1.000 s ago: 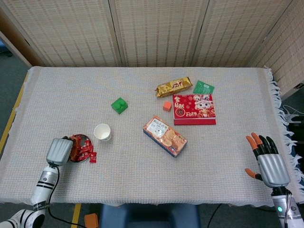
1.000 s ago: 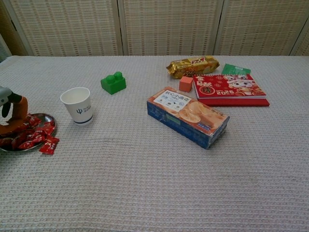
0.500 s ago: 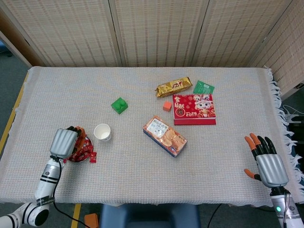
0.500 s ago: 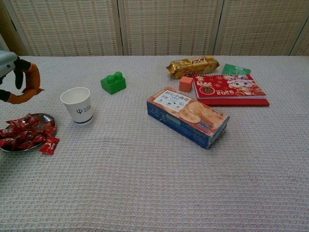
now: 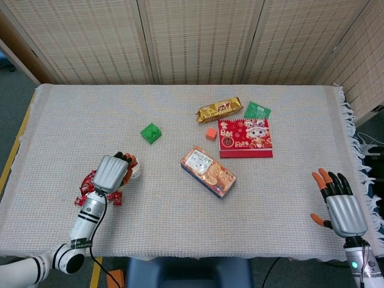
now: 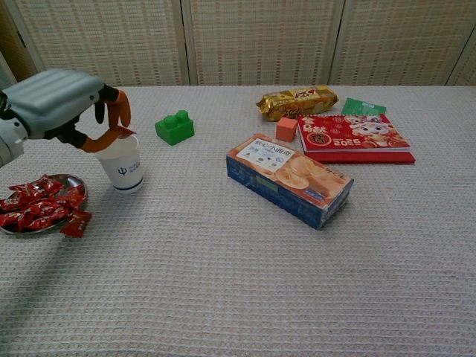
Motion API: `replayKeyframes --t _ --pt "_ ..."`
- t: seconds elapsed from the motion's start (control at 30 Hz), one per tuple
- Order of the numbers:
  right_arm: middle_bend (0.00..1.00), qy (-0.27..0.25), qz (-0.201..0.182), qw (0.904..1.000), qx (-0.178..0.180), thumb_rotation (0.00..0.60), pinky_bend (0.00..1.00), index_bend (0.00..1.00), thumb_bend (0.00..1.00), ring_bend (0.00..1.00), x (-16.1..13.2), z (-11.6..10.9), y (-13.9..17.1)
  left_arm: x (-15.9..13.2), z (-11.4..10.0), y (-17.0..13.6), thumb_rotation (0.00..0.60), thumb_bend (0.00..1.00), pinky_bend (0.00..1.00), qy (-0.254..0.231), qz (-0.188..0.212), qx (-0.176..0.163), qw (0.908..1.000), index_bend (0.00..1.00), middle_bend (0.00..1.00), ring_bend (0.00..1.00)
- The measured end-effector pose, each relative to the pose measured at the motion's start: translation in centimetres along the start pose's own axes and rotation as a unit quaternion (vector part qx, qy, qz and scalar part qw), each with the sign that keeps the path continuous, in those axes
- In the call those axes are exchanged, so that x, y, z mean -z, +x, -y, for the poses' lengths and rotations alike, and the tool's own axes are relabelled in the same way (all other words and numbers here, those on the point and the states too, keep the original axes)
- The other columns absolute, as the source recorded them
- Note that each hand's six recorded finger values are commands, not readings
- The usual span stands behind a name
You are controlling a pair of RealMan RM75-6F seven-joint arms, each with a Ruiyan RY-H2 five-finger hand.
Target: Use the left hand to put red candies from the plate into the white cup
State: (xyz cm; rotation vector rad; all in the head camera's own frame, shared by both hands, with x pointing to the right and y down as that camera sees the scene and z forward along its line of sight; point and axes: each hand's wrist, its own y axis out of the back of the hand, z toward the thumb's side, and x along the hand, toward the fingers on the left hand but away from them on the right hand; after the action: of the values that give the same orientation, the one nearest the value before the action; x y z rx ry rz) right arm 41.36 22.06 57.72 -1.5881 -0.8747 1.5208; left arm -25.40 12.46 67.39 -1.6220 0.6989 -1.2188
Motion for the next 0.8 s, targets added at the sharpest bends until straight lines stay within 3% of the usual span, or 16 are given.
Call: replayKeyframes --t 0.07,0.37,0.57,0.67,0.8 --pt "0.0 0.0 0.0 1.0 0.0 0.6 0.0 0.0 0.02 0.0 0.0 0.0 0.0 -0.2 0.3 0.2 0.6 0.44 1.0 0.005 0.0 0.004 1.0 0.3 0.36 0.35" --pt "0.0 0.0 0.001 1.0 -0.001 0.6 0.0 0.0 0.02 0.0 0.1 0.0 0.0 0.6 0.5 -0.4 0.6 0.43 1.0 0.013 -0.001 0.01 0.9999 0.24 0.32 0.33" --pt "0.0 0.0 0.0 1.0 -0.002 0.6 0.0 0.0 0.02 0.0 0.1 0.0 0.0 2.7 0.1 -3.4 0.6 0.39 1.0 0.005 -0.01 0.017 0.9998 0.07 0.16 0.21" --pt "0.0 -0.001 -0.001 1.0 -0.001 0.6 0.0 0.0 0.02 0.0 0.0 -0.1 0.1 4.6 0.5 -5.6 0.6 0.38 1.0 -0.008 -0.023 0.04 0.9989 0.03 0.12 0.18" --pt "0.0 -0.001 -0.006 1.0 0.0 0.6 0.0 0.0 0.02 0.0 -0.3 0.0 0.2 6.9 2.4 -8.9 0.6 0.36 1.0 -0.01 -0.038 0.099 0.9943 0.0 0.07 0.15"
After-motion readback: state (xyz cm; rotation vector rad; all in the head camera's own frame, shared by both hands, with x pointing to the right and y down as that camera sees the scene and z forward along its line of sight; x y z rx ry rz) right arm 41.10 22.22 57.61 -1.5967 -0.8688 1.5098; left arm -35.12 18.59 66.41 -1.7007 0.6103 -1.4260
